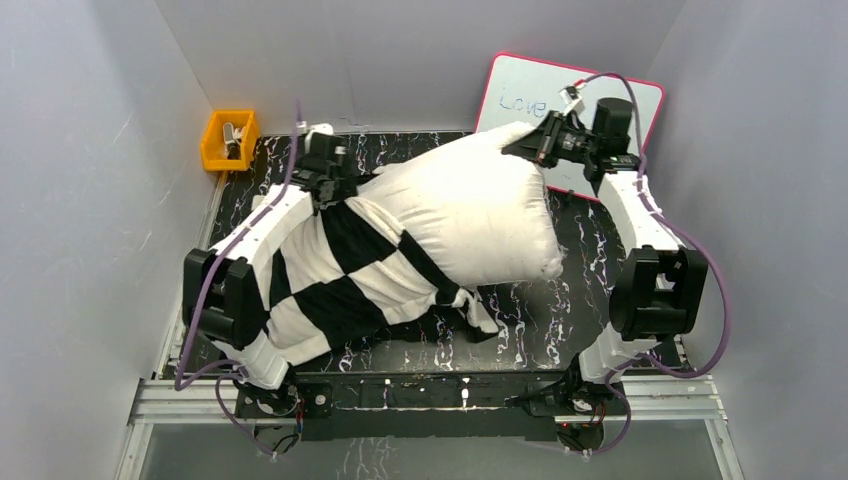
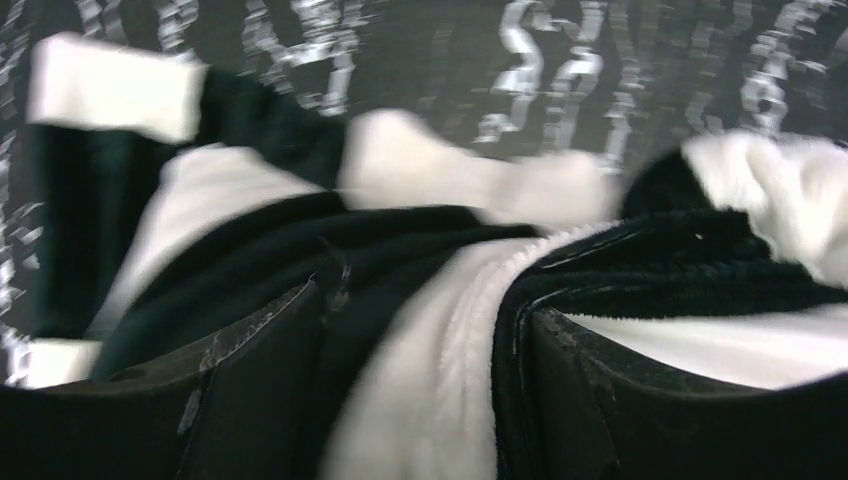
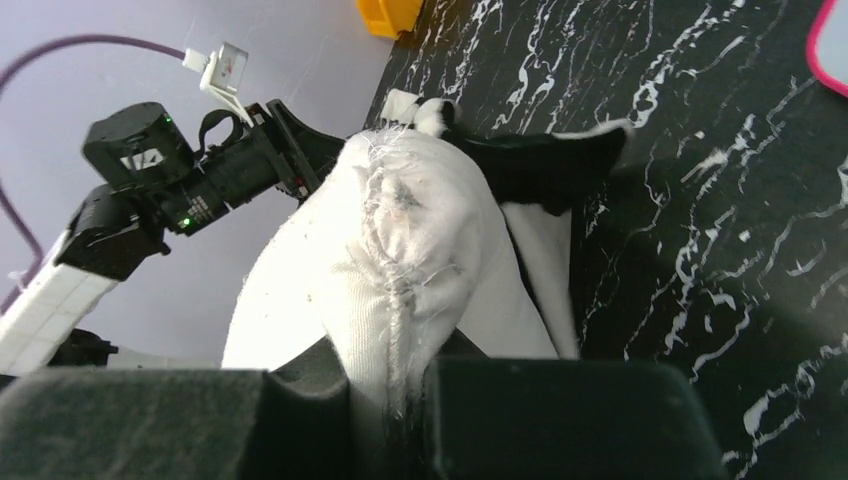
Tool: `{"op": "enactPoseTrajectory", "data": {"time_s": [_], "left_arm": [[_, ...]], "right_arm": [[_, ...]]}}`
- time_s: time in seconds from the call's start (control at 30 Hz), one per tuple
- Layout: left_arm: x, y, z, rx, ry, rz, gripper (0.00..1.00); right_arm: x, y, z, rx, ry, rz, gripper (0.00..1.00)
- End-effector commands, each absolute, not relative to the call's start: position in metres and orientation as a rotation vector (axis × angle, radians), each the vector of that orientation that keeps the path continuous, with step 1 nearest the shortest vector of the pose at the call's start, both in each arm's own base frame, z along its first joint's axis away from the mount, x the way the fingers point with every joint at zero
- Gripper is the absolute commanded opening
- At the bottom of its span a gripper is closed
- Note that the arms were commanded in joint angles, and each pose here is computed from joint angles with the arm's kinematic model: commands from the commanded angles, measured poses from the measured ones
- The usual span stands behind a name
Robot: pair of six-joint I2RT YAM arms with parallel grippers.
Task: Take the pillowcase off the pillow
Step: Remove the pillow from the pillowcase.
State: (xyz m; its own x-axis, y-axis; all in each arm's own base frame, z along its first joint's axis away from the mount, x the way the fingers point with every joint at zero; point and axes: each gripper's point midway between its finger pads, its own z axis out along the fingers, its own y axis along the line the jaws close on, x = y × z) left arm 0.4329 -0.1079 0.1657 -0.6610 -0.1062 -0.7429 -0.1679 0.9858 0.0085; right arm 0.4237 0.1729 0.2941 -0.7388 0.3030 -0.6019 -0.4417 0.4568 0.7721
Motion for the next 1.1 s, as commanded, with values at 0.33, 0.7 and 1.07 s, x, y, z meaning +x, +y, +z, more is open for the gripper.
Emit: {"op": "enactPoseTrajectory", "data": {"time_s": [0.33, 0.7, 1.07], "left_arm": [[0.402, -0.096, 0.230, 0.017, 2.175, -0.107, 0.86], [0.255, -0.265, 0.307, 0.534, 1.980, -1.042, 0.98], [0.266, -0.323, 0.232, 0.141, 2.237, -0.825, 0.98]], "right_arm": [[0.423, 0.112, 0.402, -0.076, 1.651, 1.193, 0.00], [0.439, 0.132, 0.382, -0.037, 1.715, 1.157, 0.00], [0.437, 0.143, 0.381, -0.034, 1.716, 1.171, 0.00]]}}
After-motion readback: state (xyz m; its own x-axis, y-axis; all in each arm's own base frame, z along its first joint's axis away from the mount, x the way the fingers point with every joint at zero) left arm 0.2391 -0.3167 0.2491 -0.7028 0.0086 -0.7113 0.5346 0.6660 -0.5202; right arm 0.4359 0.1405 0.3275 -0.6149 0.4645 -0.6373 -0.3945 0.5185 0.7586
